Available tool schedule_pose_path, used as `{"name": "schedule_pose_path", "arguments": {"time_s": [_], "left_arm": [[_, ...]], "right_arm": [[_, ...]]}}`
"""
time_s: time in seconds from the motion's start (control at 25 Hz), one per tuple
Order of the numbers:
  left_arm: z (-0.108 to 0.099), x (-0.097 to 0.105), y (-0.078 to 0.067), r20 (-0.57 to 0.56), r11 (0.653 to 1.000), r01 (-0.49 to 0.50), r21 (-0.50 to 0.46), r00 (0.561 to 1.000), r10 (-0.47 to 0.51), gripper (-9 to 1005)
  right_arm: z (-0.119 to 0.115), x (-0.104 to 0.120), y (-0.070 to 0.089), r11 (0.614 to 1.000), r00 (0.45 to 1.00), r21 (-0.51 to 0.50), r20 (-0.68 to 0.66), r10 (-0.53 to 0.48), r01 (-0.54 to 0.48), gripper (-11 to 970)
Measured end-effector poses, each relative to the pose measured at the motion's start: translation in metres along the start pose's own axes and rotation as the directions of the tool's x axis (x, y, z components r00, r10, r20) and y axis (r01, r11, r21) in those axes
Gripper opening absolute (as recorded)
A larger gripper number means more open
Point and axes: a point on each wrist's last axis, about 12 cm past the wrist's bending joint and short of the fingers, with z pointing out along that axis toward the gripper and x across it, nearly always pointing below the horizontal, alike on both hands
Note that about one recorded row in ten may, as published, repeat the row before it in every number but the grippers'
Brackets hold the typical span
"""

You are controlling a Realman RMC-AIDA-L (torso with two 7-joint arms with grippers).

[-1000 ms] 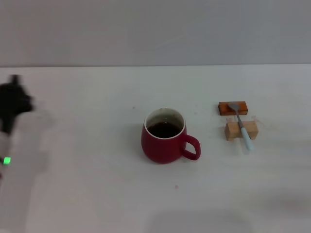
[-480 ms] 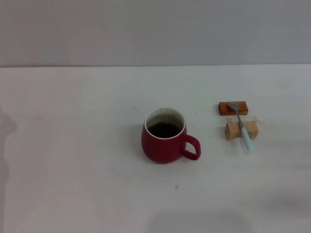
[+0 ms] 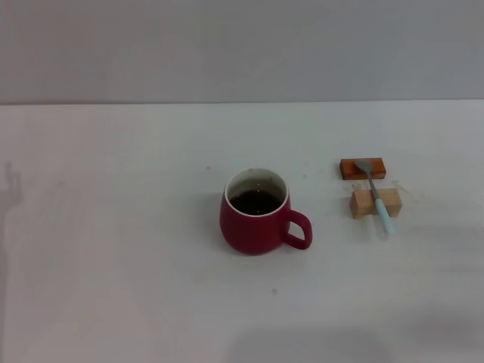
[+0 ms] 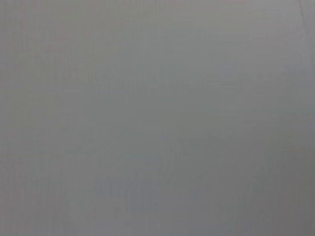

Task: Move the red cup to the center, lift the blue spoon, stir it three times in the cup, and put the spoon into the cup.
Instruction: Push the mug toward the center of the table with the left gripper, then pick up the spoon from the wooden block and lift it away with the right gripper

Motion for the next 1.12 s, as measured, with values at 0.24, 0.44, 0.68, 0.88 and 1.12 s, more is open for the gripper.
{"name": "schedule_pose_path", "arguments": {"time_s": [0.24,0.44,0.68,0.88,1.12], "left_arm": [[0.002,0.001,0.001,-0.011,1.000,-0.018,0.004,1.000,0.018,609],[0.004,0.002,0.000,-0.013,1.000,-0.027,0.009,1.000,0.028,735],[0.007,0.000,0.001,-0.007,0.999,-0.036,0.008,0.999,0.036,859],[0.008,0.000,0.002,-0.009,0.999,-0.049,0.007,0.999,0.049,859],[0.010,-0.001,0.005,-0.006,0.998,-0.054,0.006,0.998,0.055,859]], "right_arm": [[-0.027,0.000,0.007,1.000,0.999,-0.023,-0.042,-0.014,0.013,834],[-0.053,0.002,0.023,0.999,0.995,-0.041,-0.097,-0.031,0.028,833],[-0.094,0.003,0.054,0.986,0.988,-0.165,-0.153,-0.014,-0.011,834],[-0.115,0.001,0.066,0.980,0.986,-0.199,-0.160,-0.036,0.004,829],[-0.130,0.005,0.070,0.971,0.978,-0.239,-0.201,-0.051,0.002,827]]}}
